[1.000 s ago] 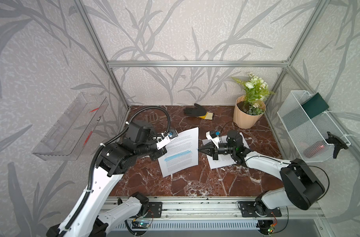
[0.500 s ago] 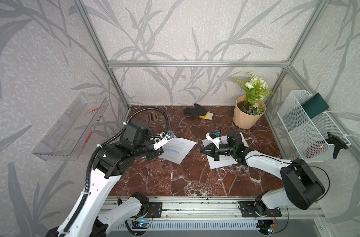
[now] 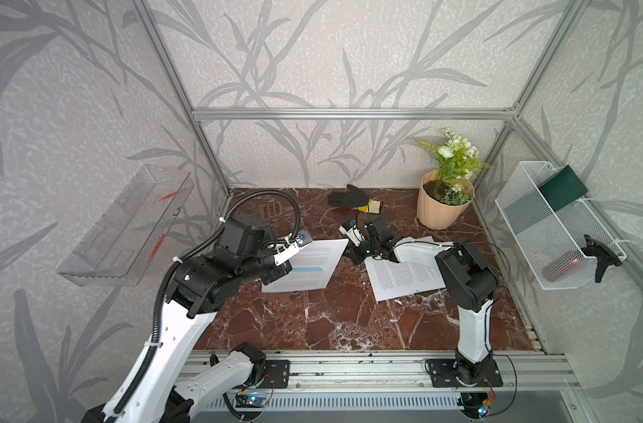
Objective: Unclip the paperclips from the documents
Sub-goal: Place the paper clip at the center of the board.
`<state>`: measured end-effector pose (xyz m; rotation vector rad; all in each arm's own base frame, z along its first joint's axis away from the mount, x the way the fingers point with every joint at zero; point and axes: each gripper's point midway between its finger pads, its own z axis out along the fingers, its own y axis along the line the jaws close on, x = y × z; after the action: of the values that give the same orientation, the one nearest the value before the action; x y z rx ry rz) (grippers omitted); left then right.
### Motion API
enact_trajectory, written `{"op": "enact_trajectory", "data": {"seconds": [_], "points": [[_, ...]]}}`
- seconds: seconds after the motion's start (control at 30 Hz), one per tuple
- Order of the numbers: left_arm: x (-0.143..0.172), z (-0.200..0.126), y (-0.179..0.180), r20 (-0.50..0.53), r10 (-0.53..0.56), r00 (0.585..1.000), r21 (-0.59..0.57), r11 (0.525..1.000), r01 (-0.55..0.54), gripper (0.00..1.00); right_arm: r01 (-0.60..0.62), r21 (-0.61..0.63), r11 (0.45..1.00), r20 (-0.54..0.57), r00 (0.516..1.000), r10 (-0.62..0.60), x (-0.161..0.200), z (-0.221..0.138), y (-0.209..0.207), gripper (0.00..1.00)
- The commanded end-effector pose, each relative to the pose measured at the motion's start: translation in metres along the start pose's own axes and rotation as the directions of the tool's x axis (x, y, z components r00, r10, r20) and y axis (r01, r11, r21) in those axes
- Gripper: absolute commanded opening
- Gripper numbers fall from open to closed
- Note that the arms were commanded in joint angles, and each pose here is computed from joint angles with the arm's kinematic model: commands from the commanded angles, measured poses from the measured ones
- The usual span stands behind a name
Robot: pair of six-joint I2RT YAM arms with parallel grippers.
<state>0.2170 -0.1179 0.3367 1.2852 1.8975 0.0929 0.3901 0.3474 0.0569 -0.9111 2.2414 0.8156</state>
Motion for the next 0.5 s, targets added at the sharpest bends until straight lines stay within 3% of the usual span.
{"op": "enact_trajectory", "data": {"seconds": [0.0,0.17,0.33,0.47], "points": [[-0.006,-0.01,0.005,0.037,-0.01,0.999,-0.029,1.0,0.011,0.0,-0.066,0.149,0.987,-0.065,0.995,0.076,0.01,0.004,-0.028,0.0],[-0.001,-0.002,-0.001,0.031,-0.058,0.998,-0.006,0.998,0.058,0.0,-0.059,0.236,0.97,-0.156,0.983,0.097,0.025,0.01,-0.048,0.0],[-0.006,0.017,0.02,0.1,-0.288,0.953,-0.106,0.949,0.298,0.0,-0.041,0.265,0.963,-0.226,0.969,0.103,0.037,0.014,-0.055,0.06],[0.002,0.045,0.024,0.077,-0.43,0.9,-0.076,0.897,0.435,0.0,-0.027,0.297,0.954,-0.211,0.973,0.093,0.029,0.002,-0.056,0.31]]}}
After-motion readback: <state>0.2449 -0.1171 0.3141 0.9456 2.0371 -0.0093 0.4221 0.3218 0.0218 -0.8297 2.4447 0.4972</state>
